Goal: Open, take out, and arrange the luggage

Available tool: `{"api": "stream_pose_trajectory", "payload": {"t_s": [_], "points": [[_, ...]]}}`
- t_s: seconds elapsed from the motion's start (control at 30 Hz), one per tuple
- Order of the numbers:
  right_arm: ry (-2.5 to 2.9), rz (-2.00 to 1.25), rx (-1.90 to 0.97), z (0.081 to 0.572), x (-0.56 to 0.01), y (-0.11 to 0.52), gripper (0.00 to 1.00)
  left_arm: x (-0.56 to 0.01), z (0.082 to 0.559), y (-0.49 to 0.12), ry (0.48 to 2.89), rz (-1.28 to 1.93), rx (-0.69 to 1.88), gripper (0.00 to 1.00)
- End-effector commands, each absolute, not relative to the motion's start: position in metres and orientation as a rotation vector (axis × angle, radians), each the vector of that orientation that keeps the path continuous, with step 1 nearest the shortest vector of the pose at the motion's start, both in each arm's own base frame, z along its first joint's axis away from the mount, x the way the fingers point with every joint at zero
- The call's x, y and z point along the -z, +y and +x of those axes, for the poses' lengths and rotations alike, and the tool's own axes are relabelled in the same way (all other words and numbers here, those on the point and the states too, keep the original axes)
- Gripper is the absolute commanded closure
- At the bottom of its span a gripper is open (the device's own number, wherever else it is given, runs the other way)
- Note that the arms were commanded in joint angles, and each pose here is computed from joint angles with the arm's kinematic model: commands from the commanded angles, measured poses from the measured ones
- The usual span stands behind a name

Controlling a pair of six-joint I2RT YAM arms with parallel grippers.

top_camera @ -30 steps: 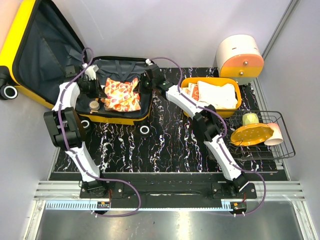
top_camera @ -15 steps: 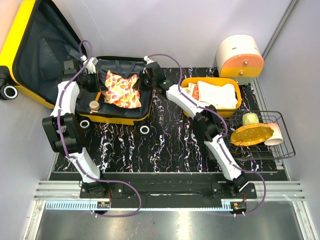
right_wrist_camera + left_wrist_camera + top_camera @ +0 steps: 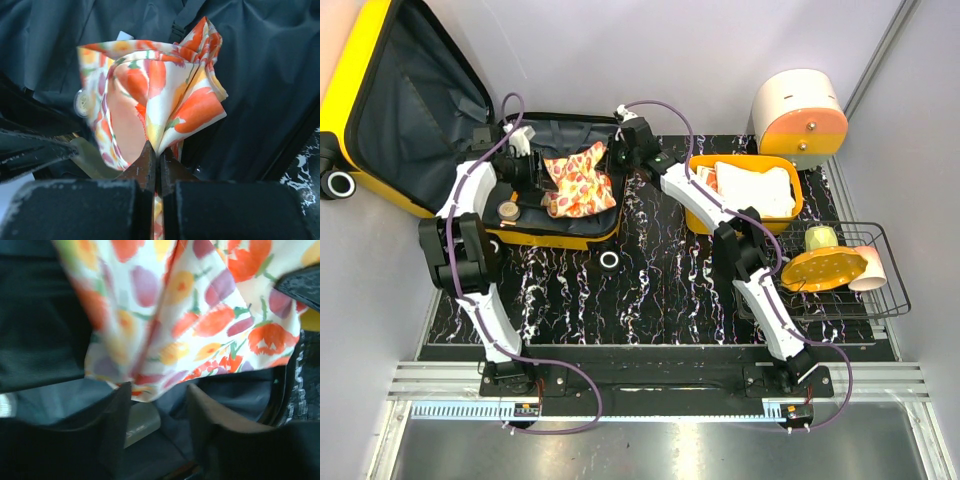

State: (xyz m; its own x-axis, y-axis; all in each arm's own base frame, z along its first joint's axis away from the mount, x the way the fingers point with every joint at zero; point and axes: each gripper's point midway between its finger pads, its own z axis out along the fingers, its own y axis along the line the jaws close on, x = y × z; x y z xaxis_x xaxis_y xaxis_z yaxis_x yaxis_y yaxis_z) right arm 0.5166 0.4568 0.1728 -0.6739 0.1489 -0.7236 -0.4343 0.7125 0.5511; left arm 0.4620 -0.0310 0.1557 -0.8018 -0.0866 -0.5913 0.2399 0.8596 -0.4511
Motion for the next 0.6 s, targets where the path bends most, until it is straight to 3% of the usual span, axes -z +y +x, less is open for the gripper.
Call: {"api": "stream_pose_trajectory", "payload": {"t_s": [0.0,0.07,0.1,0.57], "points": [[2.044,-0.216,-0.902,0.522,-0.211,0.449,1.0,-0.14,0.469,-0.028,2.429,0.048,0.693,0.39],[2.057,-0.213,-0.881,0.524,-0.202,0.447,1.0,-0.13,0.469,-0.023,2.442,-0.013,0.699,0.31],[2.058,-0.211,-0.879,0.525,-0.201,0.446,1.0,-0.125,0.469,-0.023,2.451,-0.037,0.707,0.18],[2.055,-0.205,-0.796,0.536,-0.194,0.432,1.0,-0.078,0.467,-0.035,2.518,-0.18,0.834,0.18]]}}
